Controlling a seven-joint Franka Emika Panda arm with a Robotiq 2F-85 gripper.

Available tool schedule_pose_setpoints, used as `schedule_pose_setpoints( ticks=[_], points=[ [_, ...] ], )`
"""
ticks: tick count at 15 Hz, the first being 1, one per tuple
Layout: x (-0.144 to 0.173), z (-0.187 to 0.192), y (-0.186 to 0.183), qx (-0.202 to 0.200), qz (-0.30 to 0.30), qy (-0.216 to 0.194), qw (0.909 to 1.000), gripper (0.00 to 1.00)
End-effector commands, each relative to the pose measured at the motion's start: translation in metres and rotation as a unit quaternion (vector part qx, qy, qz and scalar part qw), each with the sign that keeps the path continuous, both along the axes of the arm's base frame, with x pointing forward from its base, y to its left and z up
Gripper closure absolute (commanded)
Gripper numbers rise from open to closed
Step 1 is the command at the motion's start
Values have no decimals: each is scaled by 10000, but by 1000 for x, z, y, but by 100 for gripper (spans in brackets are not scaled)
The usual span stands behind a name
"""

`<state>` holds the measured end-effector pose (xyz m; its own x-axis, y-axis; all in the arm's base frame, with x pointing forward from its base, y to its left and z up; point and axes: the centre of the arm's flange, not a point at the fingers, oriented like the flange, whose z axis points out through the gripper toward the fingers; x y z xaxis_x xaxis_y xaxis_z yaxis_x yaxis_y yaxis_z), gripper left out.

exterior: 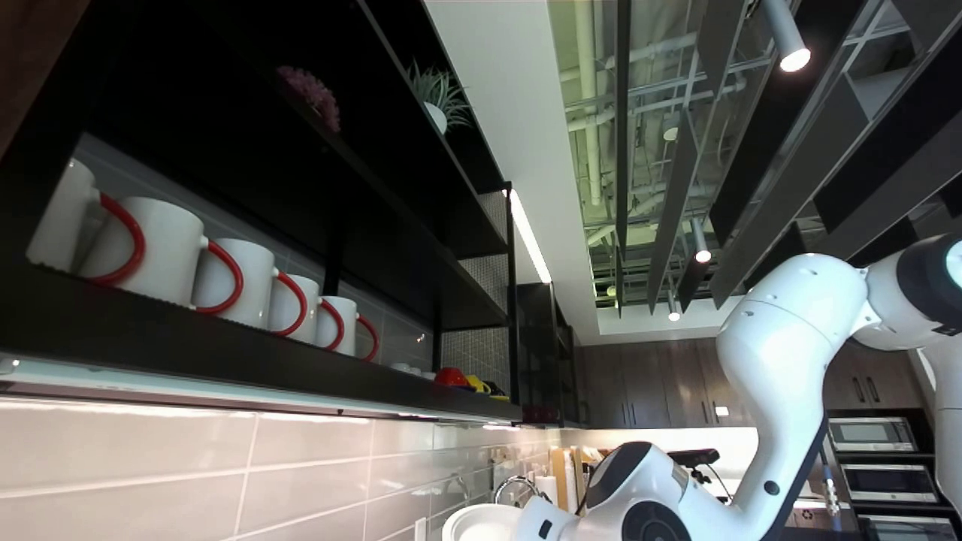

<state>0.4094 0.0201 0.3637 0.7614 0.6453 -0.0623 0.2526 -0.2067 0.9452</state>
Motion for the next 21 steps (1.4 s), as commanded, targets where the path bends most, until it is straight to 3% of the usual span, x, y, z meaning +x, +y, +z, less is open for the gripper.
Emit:
schedule_pose_setpoints(
  ticks=[1, 4, 6, 7, 12, 16, 21],
  points=[
    [-28, 21, -1, -150, 913, -232, 9954, 99],
    [-40, 35, 0, 8, 1162, -292, 9928, 99],
    [-46, 42, -1, 148, 1020, -337, 9941, 99],
    [-26, 31, 4, 102, 960, -273, 9950, 98],
    [-35, 38, 3, 152, 1035, -340, 9939, 99],
    [-52, 67, 17, -68, 1606, -667, 9847, 99],
    [-70, 108, 24, 126, 1959, -827, 9771, 99]
  ],
)
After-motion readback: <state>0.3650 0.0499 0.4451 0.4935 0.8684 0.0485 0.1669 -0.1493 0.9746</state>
